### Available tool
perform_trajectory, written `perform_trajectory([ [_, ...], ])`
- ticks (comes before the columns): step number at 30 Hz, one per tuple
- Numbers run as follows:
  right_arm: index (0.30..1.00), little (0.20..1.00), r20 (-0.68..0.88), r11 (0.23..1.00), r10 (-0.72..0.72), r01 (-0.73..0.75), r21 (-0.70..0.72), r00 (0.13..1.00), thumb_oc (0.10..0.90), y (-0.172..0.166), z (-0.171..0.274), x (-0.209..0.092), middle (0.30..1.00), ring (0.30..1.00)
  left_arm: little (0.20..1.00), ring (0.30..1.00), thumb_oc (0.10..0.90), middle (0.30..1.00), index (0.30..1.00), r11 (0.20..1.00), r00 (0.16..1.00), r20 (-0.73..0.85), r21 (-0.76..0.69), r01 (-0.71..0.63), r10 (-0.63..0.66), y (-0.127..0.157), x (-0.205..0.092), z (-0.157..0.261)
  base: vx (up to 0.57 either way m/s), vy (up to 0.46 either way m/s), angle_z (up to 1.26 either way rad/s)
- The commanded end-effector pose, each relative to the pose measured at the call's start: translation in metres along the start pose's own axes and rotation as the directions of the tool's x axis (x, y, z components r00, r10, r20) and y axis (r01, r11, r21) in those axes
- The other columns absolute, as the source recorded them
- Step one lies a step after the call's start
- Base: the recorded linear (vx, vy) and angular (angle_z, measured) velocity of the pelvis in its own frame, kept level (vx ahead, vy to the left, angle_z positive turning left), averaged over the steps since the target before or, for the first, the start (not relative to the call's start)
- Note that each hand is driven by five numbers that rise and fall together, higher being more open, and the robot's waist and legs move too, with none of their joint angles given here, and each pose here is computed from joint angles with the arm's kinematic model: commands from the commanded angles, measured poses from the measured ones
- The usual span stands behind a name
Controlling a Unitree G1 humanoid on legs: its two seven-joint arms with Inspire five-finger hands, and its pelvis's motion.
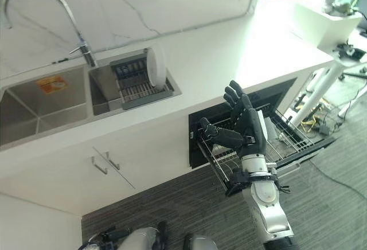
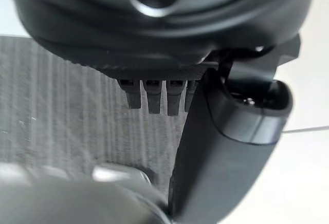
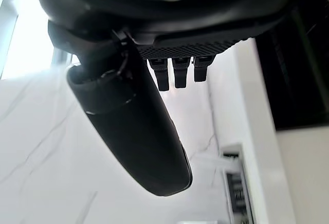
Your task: Place the dishes in the dishwasher.
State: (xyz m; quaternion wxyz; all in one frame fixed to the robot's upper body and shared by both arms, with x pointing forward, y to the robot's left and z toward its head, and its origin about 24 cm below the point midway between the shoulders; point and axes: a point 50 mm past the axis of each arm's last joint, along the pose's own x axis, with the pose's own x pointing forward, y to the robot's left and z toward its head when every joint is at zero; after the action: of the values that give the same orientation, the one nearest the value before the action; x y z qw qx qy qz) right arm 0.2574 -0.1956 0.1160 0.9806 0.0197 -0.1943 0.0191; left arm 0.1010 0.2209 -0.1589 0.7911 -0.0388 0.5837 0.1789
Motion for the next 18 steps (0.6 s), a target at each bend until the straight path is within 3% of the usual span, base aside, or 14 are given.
perform_trajectory([
  [1, 0.9, 0.9, 0.334, 0.997, 0.07, -0.058, -0.046, 0.94, 0.8, 0.011, 0.064, 0.021, 0.9, 0.9, 0.9, 0.9, 0.8, 0.9, 0.9, 0.986, 0.931, -0.35, 0.161, -0.053, 0.108, 0.022, -0.015, -0.107, 0.25, 0.128, -1.15],
  [9, 0.9, 0.9, 0.314, 0.991, 0.137, -0.132, -0.037, 0.94, 0.8, 0.016, 0.062, 0.019, 0.9, 0.9, 0.9, 0.9, 0.8, 0.9, 0.9, 0.986, 0.911, -0.396, 0.158, -0.058, 0.117, 0.034, -0.015, -0.108, 0.27, 0.161, -0.47],
  [18, 0.9, 0.9, 0.328, 0.995, 0.102, -0.104, -0.012, 0.939, 0.8, 0.019, 0.065, 0.018, 0.9, 0.9, 0.9, 0.9, 0.8, 0.9, 0.9, 0.978, 0.921, -0.364, 0.195, -0.073, 0.141, 0.041, -0.012, -0.097, 0.13, 0.095, -0.02],
])
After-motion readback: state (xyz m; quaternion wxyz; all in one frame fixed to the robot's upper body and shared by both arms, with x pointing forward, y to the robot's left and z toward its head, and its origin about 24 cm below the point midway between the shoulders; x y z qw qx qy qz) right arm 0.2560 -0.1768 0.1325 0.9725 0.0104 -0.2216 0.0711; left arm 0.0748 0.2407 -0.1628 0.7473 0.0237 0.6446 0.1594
